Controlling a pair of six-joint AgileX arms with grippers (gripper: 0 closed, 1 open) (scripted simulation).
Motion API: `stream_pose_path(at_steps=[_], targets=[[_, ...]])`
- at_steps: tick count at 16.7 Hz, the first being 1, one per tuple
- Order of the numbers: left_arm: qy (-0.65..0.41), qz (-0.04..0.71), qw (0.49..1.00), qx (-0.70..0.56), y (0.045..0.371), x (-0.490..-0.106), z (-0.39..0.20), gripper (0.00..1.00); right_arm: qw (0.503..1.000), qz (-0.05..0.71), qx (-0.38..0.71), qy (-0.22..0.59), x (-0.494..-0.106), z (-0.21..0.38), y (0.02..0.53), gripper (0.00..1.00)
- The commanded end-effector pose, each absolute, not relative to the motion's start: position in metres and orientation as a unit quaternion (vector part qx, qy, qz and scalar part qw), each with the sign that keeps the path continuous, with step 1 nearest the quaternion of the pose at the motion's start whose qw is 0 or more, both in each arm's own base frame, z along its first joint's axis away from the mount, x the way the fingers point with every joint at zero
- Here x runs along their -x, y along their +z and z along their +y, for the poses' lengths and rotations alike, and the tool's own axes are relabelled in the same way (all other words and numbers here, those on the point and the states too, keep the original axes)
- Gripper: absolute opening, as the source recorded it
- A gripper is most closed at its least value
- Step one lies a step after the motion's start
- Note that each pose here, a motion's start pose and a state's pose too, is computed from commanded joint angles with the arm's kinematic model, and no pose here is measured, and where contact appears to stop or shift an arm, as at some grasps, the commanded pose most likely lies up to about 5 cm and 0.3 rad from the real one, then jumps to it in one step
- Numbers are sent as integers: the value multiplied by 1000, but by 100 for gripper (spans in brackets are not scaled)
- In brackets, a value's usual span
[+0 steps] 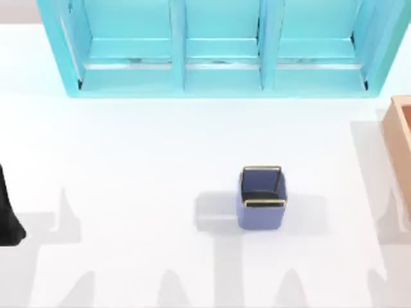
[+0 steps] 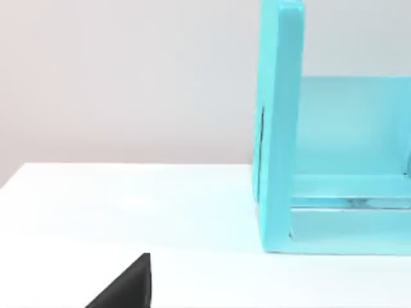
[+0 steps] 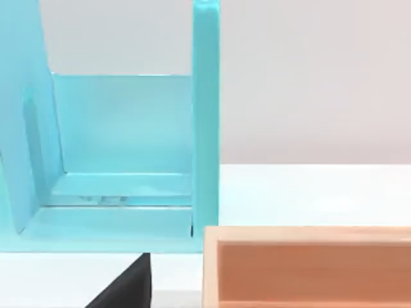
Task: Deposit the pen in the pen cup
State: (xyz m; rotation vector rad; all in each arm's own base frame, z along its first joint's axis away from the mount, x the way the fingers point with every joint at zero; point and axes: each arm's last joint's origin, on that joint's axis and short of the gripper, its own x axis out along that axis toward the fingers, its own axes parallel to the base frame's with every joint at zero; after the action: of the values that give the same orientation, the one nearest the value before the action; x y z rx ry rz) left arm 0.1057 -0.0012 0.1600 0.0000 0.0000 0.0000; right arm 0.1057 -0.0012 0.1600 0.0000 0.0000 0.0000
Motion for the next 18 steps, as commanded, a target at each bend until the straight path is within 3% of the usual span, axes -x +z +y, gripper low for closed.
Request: stream_pose_path(at_steps=[4, 7, 13, 18], targets=[[4, 12, 1000, 2, 165, -106, 1, 100, 1000, 0, 0, 0, -106, -1, 160, 100], [17, 61, 998, 13, 180, -110, 8, 100, 1000, 0, 0, 0, -106, -1, 160, 100], [62, 247, 961, 104, 219, -149, 47, 100, 1000, 0, 0, 0, -106, -1, 160, 100], [109, 391, 875, 263, 217, -201, 123, 100, 1000, 0, 0, 0, -106, -1, 160, 100]])
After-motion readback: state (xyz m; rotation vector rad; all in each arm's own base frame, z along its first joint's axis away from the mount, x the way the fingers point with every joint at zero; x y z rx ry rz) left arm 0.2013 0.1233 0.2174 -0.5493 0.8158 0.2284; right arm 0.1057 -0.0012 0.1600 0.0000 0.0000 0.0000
